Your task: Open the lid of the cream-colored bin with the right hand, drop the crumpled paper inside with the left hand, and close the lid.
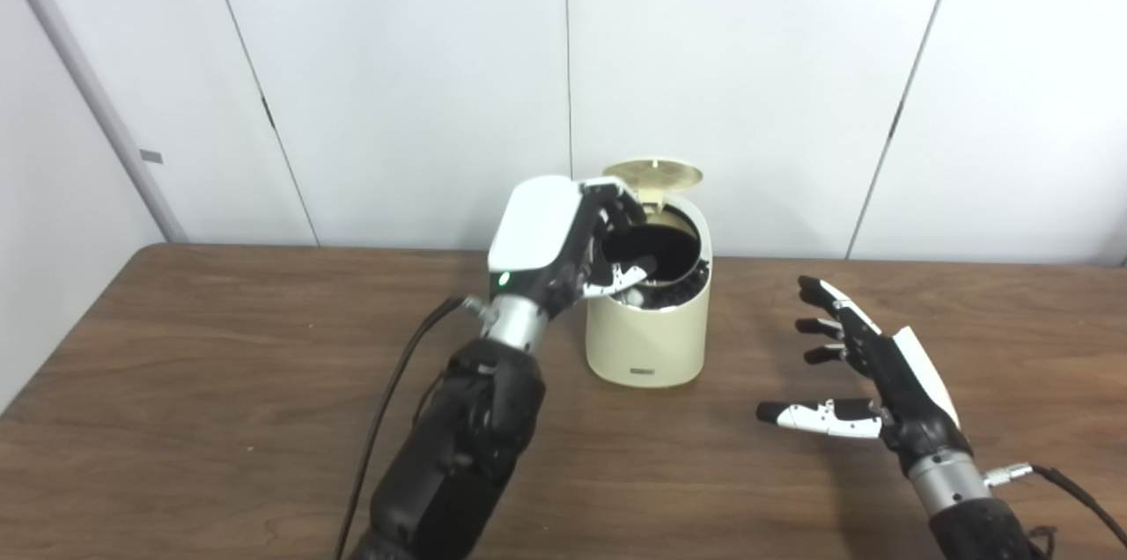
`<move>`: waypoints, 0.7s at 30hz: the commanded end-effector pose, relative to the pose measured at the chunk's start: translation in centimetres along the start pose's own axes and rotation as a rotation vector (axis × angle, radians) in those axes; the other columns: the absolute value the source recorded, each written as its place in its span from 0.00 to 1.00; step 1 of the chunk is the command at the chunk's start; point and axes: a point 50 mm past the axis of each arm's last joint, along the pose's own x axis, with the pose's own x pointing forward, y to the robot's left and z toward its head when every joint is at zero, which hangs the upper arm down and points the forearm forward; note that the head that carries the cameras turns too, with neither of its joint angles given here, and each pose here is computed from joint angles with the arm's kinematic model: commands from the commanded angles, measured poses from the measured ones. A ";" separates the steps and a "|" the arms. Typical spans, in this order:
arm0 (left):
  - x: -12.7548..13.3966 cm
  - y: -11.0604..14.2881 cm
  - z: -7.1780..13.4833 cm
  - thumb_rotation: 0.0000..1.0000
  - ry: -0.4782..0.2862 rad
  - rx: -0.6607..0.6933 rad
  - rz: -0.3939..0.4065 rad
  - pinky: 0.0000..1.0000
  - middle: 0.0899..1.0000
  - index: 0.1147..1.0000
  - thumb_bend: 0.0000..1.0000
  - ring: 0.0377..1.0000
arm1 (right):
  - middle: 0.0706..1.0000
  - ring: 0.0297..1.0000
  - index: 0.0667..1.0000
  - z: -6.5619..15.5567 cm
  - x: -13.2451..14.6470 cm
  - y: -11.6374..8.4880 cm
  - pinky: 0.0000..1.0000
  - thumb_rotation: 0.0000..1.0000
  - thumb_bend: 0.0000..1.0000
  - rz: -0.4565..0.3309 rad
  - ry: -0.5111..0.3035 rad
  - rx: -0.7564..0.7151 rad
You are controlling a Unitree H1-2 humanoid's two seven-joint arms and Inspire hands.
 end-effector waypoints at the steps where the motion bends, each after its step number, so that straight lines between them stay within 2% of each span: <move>1: 0.7 1.6 1.4 0.00 -0.082 -0.082 0.062 0.35 0.41 0.46 0.52 0.41 | 0.87 0.78 0.87 1.8 1.3 -1.1 0.66 0.25 0.68 -0.053 -0.104 0.011; 7: -1.7 2.5 0.3 0.00 -0.100 -0.120 0.088 0.42 0.45 0.44 0.52 0.52 | 0.87 0.80 0.87 2.1 2.2 -1.9 0.66 0.21 0.68 -0.078 -0.134 0.007; 10: -2.4 2.8 -0.1 0.00 -0.102 -0.147 0.125 0.42 0.45 0.43 0.52 0.54 | 0.87 0.81 0.86 2.2 2.4 -2.0 0.67 0.19 0.69 -0.081 -0.140 0.016; 12: -3.2 3.1 -0.6 0.04 -0.090 -0.205 0.166 0.42 0.61 0.43 0.51 0.57 | 0.87 0.81 0.86 2.4 2.5 -2.1 0.68 0.19 0.69 -0.081 -0.150 0.015; 14: -3.7 3.4 -1.0 0.05 -0.084 -0.253 0.193 0.42 0.66 0.43 0.51 0.59 | 0.87 0.81 0.86 2.4 2.6 -2.1 0.68 0.21 0.70 -0.076 -0.162 0.018; 16: -4.4 3.6 -1.5 0.01 -0.070 -0.308 0.214 0.45 0.70 0.66 0.61 0.62 | 0.87 0.82 0.86 2.7 2.8 -2.3 0.71 0.28 0.71 -0.068 -0.182 0.011; 21: -5.9 4.3 -2.6 0.04 -0.037 -0.398 0.223 0.52 0.74 0.76 0.64 0.69 | 0.88 0.82 0.85 4.1 3.7 -2.9 0.75 0.39 0.73 -0.072 -0.269 -0.086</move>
